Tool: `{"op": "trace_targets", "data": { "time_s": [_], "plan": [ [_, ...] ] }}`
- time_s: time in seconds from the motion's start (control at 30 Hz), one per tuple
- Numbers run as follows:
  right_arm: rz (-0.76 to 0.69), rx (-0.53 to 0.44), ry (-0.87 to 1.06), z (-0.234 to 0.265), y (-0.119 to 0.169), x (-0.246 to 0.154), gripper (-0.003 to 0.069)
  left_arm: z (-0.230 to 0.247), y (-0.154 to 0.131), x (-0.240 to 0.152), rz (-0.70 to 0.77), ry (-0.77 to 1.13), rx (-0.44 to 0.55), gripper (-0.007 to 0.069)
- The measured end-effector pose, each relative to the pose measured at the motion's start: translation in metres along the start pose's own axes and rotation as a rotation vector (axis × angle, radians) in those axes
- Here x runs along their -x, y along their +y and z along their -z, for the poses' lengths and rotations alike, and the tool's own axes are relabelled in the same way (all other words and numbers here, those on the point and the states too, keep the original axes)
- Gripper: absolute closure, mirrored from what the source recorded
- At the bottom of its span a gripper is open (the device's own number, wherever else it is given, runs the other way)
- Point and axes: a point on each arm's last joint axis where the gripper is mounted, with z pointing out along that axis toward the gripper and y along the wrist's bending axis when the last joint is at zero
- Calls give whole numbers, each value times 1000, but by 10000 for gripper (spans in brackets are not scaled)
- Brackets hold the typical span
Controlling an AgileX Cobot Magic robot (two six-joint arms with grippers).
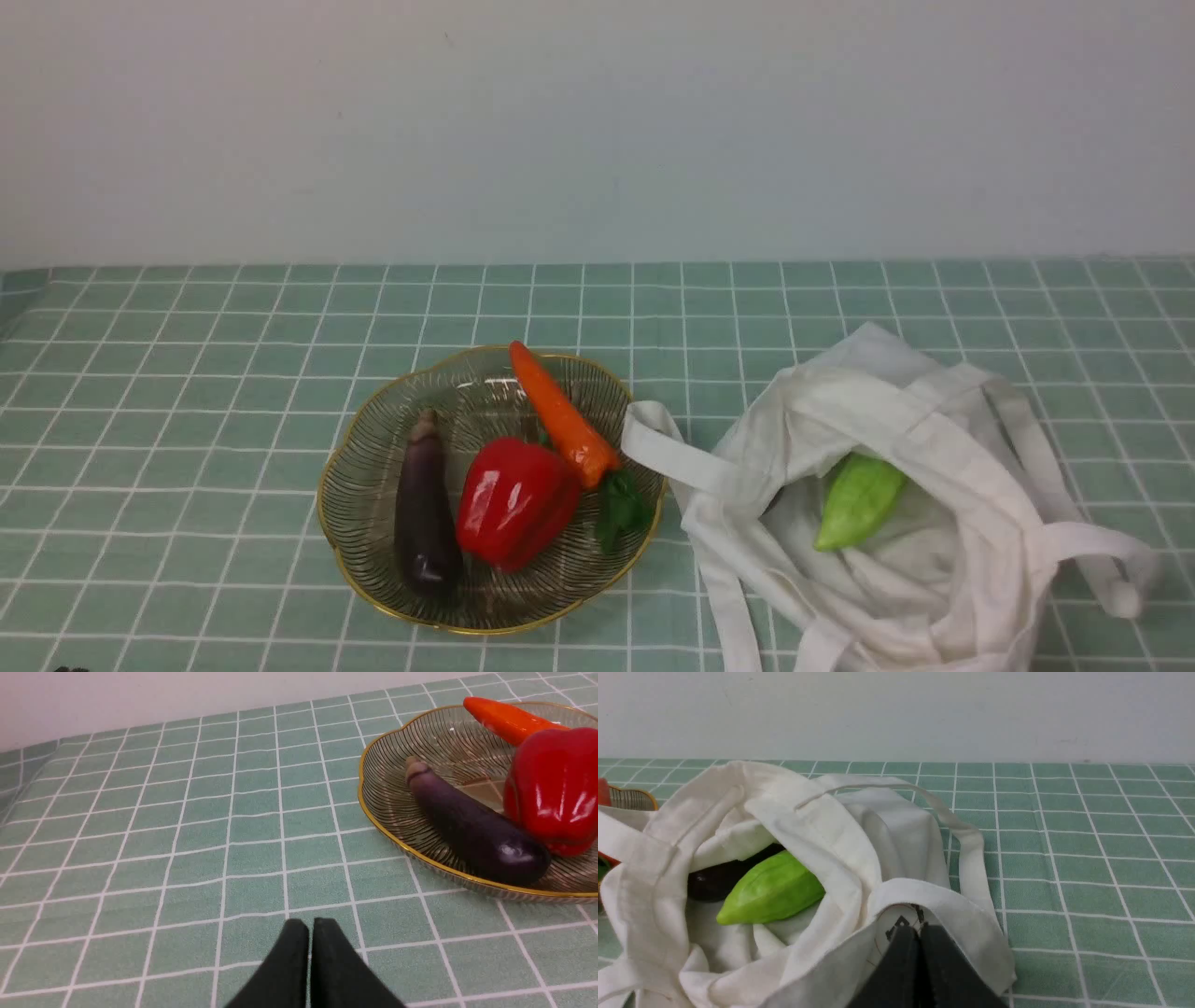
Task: Take vegetables from cloth bag on blue coffee tablecloth place on plate.
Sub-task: 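Reach into the cloth bag and grasp the green vegetable inside with the right gripper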
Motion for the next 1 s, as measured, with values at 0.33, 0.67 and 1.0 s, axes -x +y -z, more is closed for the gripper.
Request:
{"op": "trace_targets", "data": {
  "time_s": [0.33, 0.67, 1.0],
  "plan": [
    [-1, 0, 0, 0, 0, 0, 673, 0, 0, 0, 0, 0, 0, 633],
    [-151, 24, -67, -1, 2, 4, 673, 0, 0, 0, 0, 0, 0, 633],
    [-1037, 93, -317, 3, -7, 25, 673, 0, 0, 0, 0, 0, 0, 633]
  ]
}}
